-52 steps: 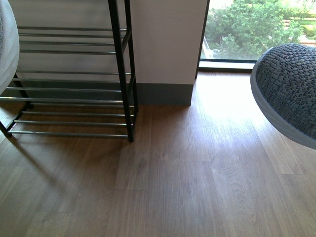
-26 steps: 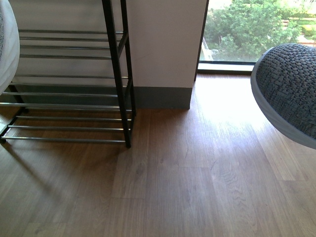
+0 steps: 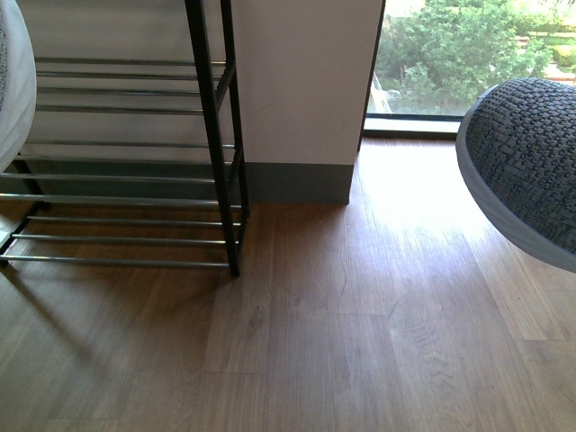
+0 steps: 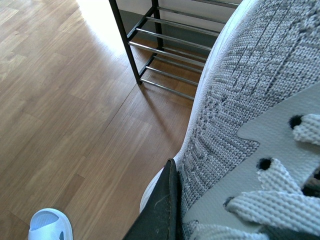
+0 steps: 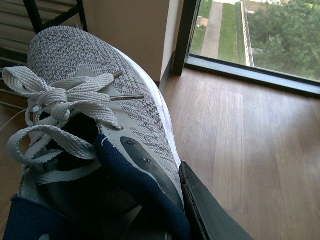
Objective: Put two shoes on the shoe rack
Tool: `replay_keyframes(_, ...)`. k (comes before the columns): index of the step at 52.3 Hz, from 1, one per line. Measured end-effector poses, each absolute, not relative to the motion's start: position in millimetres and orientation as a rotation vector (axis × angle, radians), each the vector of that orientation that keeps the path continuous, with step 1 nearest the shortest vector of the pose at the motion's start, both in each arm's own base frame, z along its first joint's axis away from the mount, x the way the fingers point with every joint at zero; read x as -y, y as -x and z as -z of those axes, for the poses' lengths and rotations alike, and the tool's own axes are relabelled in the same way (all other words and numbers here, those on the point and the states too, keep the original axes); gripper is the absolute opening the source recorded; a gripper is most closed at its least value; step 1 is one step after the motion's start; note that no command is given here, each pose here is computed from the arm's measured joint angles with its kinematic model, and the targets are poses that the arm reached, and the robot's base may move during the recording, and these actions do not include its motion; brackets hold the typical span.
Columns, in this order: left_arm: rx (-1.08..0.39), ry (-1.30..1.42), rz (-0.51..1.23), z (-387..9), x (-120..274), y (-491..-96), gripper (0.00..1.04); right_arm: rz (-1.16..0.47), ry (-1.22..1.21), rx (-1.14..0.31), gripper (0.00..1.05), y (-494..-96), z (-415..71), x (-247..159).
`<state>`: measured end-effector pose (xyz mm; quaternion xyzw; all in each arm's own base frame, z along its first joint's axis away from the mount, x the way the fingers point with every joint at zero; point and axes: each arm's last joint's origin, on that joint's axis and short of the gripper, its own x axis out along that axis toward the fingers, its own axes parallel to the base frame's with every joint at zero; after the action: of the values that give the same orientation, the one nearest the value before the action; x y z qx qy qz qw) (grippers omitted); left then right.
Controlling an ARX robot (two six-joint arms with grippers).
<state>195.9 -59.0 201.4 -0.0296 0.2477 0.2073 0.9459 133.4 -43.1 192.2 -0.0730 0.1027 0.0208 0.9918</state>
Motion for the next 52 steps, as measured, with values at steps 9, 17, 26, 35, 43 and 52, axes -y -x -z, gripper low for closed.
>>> replay_keyframes(9,-0.505,0.061,-0.420,-201.4,59.3,-195.8,0.02,-0.037,0.147,-0.207,0.01,-133.4,-192.1,43.2)
replay_keyframes(17,-0.504,0.060,-0.422,-201.4,59.3,-195.9,0.02,-0.038,0.146,-0.206,0.01,-133.4,-192.1,43.2)
replay_keyframes(26,-0.504,0.060,-0.421,-201.4,59.3,-195.8,0.02,-0.041,0.146,-0.206,0.01,-133.4,-192.2,43.1)
replay_keyframes(35,-0.504,0.060,-0.422,-201.4,59.2,-195.8,0.02,-0.043,0.146,-0.205,0.01,-133.4,-192.2,43.0)
replay_keyframes(43,-0.503,0.061,-0.431,-201.4,57.8,-196.2,0.02,-0.048,0.145,-0.205,0.01,-133.5,-192.1,42.9)
replay_keyframes(52,-0.504,0.061,-0.430,-201.3,57.8,-196.2,0.02,-0.052,0.145,-0.204,0.01,-133.5,-192.2,42.6)
